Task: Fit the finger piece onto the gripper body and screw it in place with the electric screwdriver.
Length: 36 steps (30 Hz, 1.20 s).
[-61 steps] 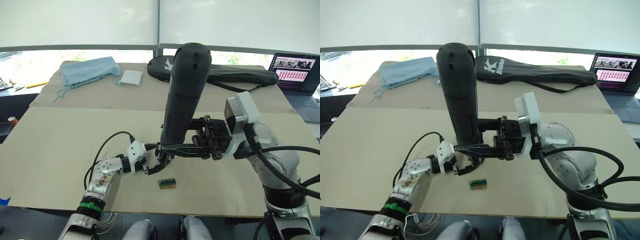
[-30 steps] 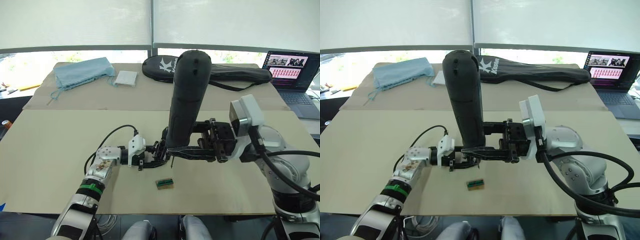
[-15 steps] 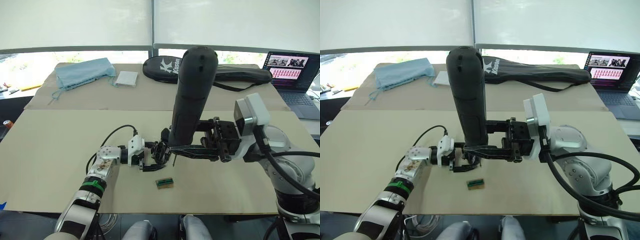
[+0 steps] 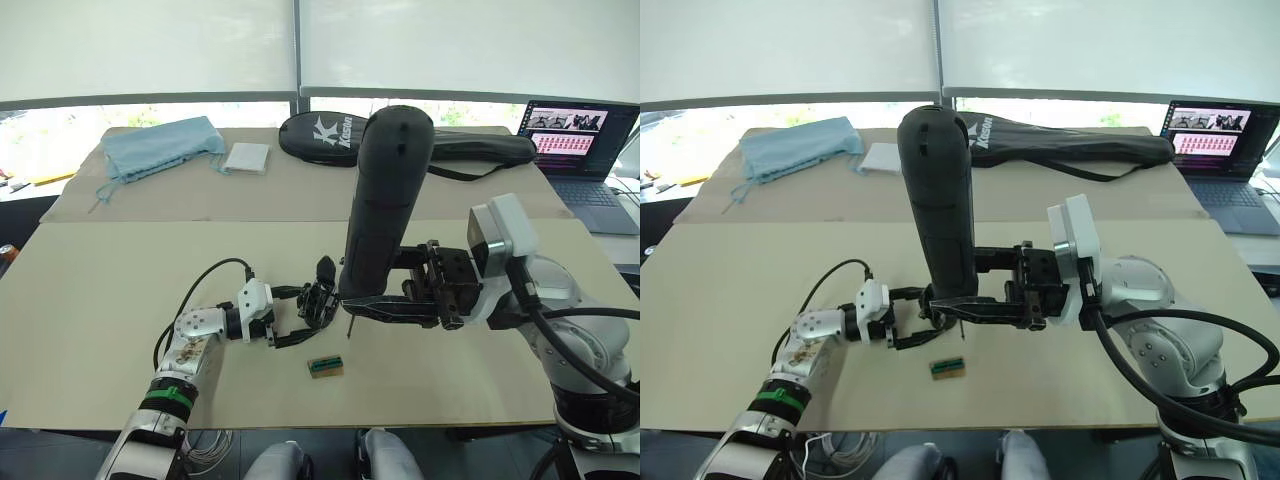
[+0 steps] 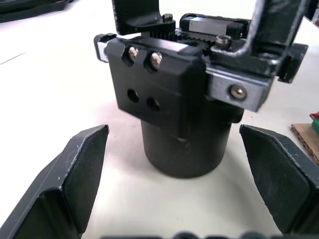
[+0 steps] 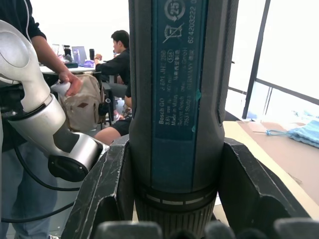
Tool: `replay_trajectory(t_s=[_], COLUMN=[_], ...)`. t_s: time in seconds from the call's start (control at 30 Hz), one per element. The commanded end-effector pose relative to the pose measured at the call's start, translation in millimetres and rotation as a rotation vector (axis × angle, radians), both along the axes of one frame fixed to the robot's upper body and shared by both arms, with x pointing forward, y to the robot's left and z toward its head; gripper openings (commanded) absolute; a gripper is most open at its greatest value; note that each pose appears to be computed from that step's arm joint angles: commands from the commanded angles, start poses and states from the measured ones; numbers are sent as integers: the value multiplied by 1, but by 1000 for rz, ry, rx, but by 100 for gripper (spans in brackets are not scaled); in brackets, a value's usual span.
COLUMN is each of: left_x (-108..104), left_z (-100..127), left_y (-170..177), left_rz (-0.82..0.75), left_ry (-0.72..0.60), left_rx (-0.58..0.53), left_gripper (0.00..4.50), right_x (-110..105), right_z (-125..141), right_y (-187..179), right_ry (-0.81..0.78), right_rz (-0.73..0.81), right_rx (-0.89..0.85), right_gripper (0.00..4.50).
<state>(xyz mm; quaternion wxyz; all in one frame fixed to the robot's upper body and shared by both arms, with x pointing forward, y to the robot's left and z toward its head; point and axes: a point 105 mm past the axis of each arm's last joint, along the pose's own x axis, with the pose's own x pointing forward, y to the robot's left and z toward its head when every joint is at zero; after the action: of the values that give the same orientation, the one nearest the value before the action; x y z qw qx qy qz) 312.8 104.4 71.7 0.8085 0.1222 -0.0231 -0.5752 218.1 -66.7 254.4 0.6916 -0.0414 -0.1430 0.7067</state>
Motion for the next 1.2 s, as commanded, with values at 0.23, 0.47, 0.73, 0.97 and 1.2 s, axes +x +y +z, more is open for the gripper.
replay_trajectory(t_s=[0.23,0.47,0.73,0.97,1.2], left_x=[-17,-16,-9,-6,-5], left_z=[-15,-11,-12,-11,-11], left_y=[-18,-29,-35,-39,-41], left_rz=[0,13,36,37,42], left_ry=[34,44,73,91,96], left_rx=[51,67,71,69,70], left_gripper=[444,444,444,444,444], right_x=[-7,-6,-5,-4,-4], right_z=[11,14,16,17,17], right_y=[0,1,2,3,4], right_ry=[-49,-53,-63,-65,-65], right_rz=[27,30,27,24,21], right_rx=[36,34,37,39,40], right_gripper=[192,192,192,192,192])
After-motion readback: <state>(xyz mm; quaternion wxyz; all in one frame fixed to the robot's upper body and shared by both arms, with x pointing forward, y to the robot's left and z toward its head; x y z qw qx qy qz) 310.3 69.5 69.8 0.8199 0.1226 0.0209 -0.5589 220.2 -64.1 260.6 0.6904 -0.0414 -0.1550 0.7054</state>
